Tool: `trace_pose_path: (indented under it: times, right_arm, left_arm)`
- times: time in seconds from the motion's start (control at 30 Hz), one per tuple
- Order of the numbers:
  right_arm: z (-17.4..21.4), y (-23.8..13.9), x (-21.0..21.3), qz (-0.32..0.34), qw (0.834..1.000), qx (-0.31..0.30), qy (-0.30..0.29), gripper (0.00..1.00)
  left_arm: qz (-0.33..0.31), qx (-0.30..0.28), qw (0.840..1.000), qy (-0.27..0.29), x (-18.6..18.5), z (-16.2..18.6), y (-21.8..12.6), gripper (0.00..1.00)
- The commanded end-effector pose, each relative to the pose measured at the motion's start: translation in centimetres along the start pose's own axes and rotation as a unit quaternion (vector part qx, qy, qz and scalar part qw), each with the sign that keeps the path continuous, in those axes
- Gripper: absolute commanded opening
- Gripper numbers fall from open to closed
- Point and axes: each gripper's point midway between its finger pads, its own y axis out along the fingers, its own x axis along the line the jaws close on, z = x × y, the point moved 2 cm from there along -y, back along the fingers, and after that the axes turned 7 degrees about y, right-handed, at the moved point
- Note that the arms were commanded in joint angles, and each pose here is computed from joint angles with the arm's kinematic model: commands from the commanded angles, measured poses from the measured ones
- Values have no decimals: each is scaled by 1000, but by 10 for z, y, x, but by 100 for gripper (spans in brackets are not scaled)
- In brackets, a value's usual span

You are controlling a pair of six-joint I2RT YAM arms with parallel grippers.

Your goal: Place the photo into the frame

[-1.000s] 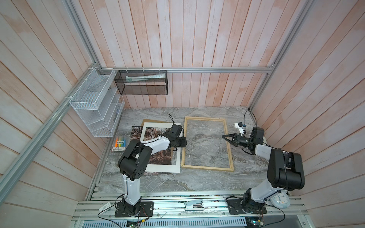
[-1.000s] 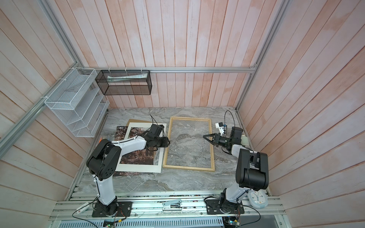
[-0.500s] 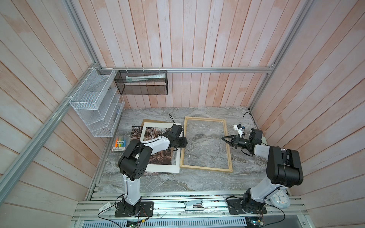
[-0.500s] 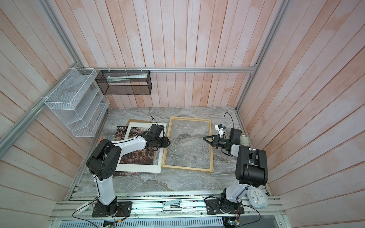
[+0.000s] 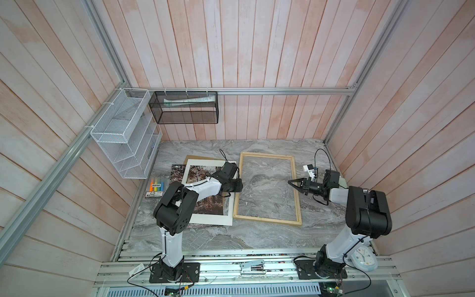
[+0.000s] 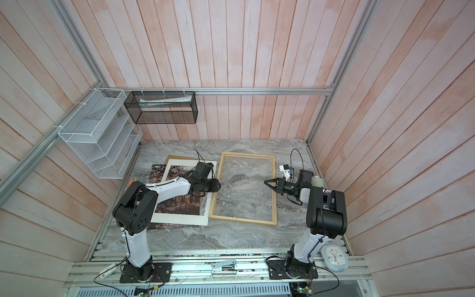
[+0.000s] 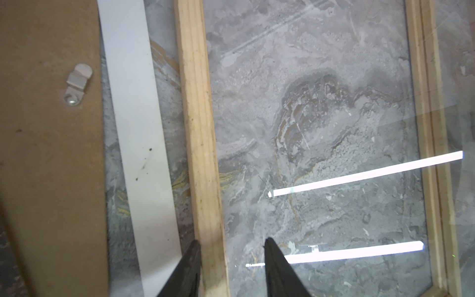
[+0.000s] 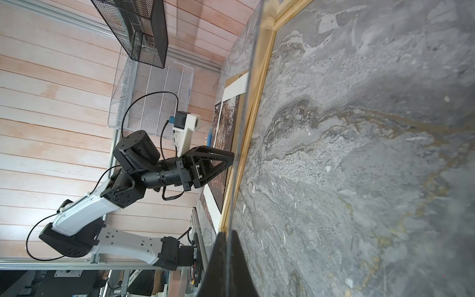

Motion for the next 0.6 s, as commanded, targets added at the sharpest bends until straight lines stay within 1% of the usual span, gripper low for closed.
trace_pose_path:
  times: [0.0,0.47,0.53,0.57]
  right_arm:
    - [3,5,5,-19,999,22,-17,0]
    - [1,8,-9,-9,1000,26,-3,0]
    - [1,9,-11,-6,1000,26,-2,1]
    - [1,8,-12,-4,1000,25,-2,4]
  left_arm:
    - [24,14,1000,4,-10,11,9,42]
    - [30,21,999,3,-12,14,13,41]
    - [32,21,999,4,-13,13,13,41]
    - [31,20,999,4,-13,13,13,41]
